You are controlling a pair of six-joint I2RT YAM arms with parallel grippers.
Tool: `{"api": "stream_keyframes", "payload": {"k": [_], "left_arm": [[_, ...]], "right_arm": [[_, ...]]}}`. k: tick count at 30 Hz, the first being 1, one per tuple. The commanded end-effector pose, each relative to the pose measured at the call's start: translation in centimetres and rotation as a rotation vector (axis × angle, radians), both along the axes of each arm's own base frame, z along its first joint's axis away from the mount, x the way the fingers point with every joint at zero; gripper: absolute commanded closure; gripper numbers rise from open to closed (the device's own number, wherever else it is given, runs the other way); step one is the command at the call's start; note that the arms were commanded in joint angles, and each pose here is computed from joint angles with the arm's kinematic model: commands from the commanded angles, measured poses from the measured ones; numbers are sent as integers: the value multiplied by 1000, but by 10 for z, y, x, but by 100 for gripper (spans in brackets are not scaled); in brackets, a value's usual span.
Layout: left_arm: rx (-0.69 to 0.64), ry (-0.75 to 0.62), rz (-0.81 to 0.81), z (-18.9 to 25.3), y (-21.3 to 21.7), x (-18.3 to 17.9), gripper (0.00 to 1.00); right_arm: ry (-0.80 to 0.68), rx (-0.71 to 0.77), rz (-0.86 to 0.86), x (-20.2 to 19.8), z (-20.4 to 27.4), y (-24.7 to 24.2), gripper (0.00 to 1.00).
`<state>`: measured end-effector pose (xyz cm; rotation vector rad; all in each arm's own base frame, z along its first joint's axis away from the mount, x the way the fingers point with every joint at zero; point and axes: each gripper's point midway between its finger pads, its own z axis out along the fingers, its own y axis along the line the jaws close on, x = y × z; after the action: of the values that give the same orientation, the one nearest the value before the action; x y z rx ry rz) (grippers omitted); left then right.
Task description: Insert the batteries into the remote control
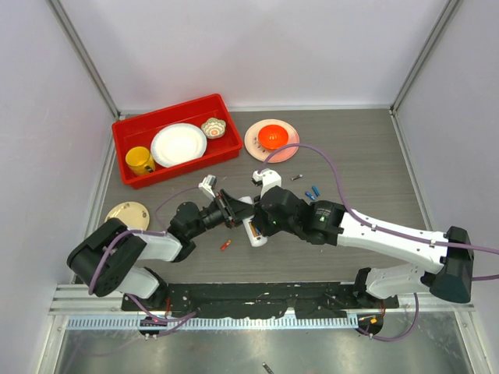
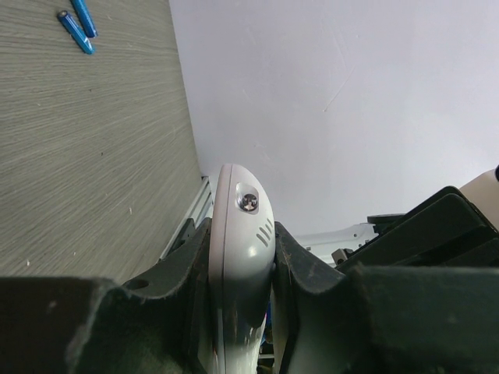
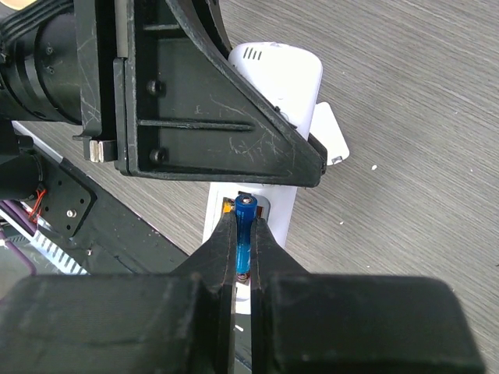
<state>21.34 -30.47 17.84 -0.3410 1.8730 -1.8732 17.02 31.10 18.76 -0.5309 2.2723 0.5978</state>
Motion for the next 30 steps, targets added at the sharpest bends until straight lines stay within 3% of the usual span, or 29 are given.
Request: {"api": "stream_keyframes", "payload": {"k": [1,16,19,23,30], "left_arm": [[-181,-187,30,69,8,-4,100],[-190,-238,110,80,18,1,100],[-192,-240,110,81,19,1,100],[-195,-241,102,82,18,-1,100],[-191,-237,94,80,18,-2,100]], "right_arm": [[51,-44,-11,-8,-10,-5,99],[92,-26,-1,-18,-12,-1,97],[94,-35,-2,-18,-15,-1,93],[94,-37,-7,-17,-16,0,78],[90,-37,-22,-14,-14,1,73]]}}
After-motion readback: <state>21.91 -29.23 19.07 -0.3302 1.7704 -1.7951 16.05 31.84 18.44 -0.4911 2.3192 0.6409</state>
